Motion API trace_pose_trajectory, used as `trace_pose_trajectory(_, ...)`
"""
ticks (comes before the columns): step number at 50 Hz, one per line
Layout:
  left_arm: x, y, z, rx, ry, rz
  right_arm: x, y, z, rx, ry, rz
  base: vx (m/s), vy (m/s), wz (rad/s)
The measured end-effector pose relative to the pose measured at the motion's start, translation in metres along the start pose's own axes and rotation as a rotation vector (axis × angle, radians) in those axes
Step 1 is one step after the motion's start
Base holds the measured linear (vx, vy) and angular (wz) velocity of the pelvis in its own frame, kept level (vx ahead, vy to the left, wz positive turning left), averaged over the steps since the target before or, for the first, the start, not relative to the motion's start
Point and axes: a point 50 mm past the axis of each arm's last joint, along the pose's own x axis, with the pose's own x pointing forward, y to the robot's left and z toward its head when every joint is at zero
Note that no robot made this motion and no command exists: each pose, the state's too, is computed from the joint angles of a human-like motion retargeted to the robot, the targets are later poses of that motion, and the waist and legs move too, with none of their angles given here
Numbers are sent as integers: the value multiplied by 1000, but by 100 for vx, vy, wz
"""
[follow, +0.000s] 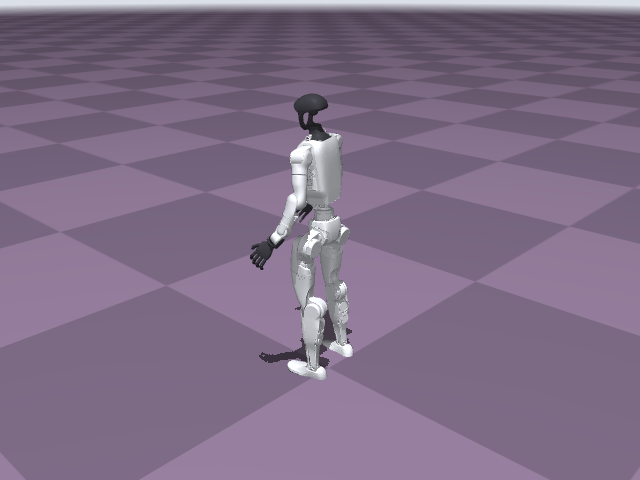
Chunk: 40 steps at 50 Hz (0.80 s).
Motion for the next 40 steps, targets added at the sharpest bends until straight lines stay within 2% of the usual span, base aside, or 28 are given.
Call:
trace_pose_trajectory(7, 3, -25, 39, -151, -143, -22, -2, 17, -16, -98, 96, 87, 2, -5, 26)
trace_pose_trajectory(15, 1, -37, 40, -101, -144, -61, -13, 14, -50, -142, 236, 98, 1, -3, 54)
trace_pose_trajectory(24, -8, -24, -23, -67, 138, 6, -28, -3, -83, -81, 372, -11, 10, 11, 63)
trace_pose_trajectory(30, -20, -8, -58, 77, 267, -24, -35, -2, -91, -8, 388, -53, 7, 8, 58)
trace_pose_trajectory(40, -4, 4, -17, 47, 62, 10, -37, 7, -90, -26, 364, -8, 6, -2, 84)
